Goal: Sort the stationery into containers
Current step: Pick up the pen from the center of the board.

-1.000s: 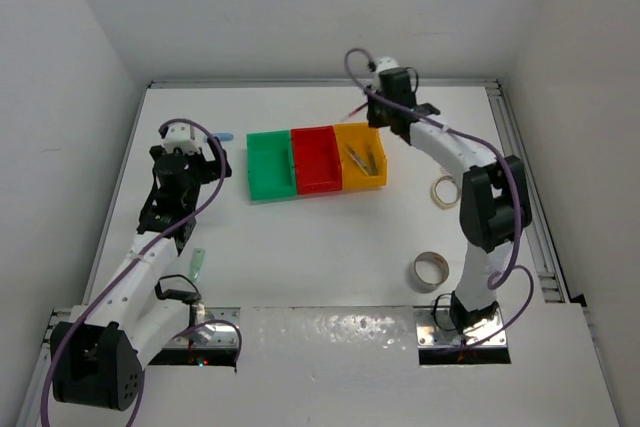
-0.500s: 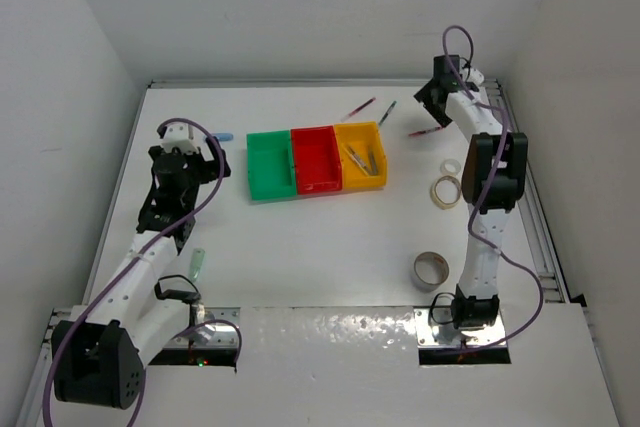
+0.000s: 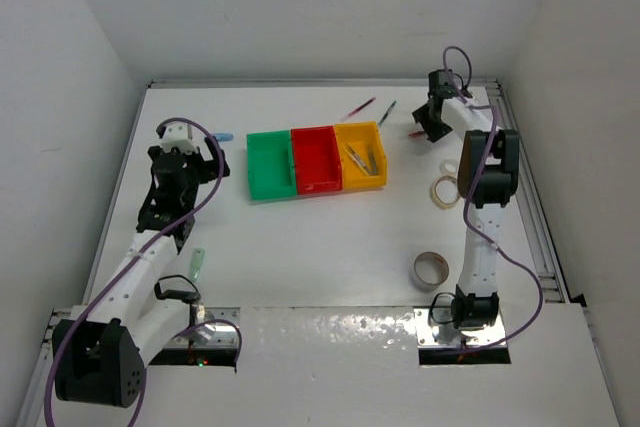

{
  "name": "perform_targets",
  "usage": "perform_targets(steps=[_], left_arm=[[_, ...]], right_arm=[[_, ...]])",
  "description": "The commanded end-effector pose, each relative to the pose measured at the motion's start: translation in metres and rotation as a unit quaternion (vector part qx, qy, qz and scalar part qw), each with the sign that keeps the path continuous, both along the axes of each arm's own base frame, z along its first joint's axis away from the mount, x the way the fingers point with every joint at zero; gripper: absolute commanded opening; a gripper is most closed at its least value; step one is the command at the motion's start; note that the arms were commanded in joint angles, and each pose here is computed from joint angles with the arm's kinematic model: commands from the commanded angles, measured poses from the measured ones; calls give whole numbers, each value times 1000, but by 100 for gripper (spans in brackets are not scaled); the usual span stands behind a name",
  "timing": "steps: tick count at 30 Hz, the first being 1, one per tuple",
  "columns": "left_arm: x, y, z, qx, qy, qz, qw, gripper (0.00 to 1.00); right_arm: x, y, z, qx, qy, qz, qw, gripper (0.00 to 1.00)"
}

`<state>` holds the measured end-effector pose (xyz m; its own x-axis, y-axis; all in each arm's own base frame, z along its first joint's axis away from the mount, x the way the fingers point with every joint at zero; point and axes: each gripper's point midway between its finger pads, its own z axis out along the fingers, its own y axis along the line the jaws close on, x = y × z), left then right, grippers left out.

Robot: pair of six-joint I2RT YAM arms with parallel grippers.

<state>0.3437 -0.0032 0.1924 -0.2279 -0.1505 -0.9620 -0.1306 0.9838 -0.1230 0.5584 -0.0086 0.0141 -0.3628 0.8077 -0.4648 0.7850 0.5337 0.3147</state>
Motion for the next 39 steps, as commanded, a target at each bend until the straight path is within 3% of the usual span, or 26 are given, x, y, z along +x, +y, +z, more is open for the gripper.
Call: perform_targets(steps=[1, 7, 13, 14, 16, 23, 27, 31, 33, 34, 35, 39], left_arm=[[6, 6, 22, -3, -38, 8, 999, 98], [7, 7, 24, -4, -46, 11, 999, 98], [7, 11, 29, 4, -56, 18, 998, 98], [7, 13, 30, 6, -57, 21, 998, 98], [6, 16, 33, 11, -62, 29, 998, 98], [4, 20, 37, 17, -73, 35, 997, 98], [2, 20, 37, 19, -73, 35, 997, 98], [1, 19, 38, 17, -75, 30, 997, 98], [1, 17, 39, 14, -76, 26, 997, 98], [1, 16, 39, 13, -77, 25, 997, 98], [1, 14, 39, 9, -77, 21, 997, 98], [1, 11, 42, 4, -80, 12, 997, 98]], right_arm=[[1, 4, -12, 17, 19, -14, 1000, 57], [-9, 4, -29, 21, 54, -23, 998, 52], [-16, -6, -42, 45, 82, -45, 995, 23], [-16, -4, -42, 56, 83, -43, 994, 11], [-21, -6, -42, 65, 95, -49, 992, 0], [-40, -10, -32, 65, 104, -45, 991, 0], [-34, -4, -16, 46, 83, 14, 995, 0], [-35, 6, 15, -46, 70, 114, 990, 0], [-25, 10, 53, -72, 8, 137, 988, 0], [-36, 10, 49, -78, 12, 146, 986, 0], [-29, 14, 80, -102, -33, 170, 980, 0], [-42, 35, 114, -204, -48, 245, 947, 0]])
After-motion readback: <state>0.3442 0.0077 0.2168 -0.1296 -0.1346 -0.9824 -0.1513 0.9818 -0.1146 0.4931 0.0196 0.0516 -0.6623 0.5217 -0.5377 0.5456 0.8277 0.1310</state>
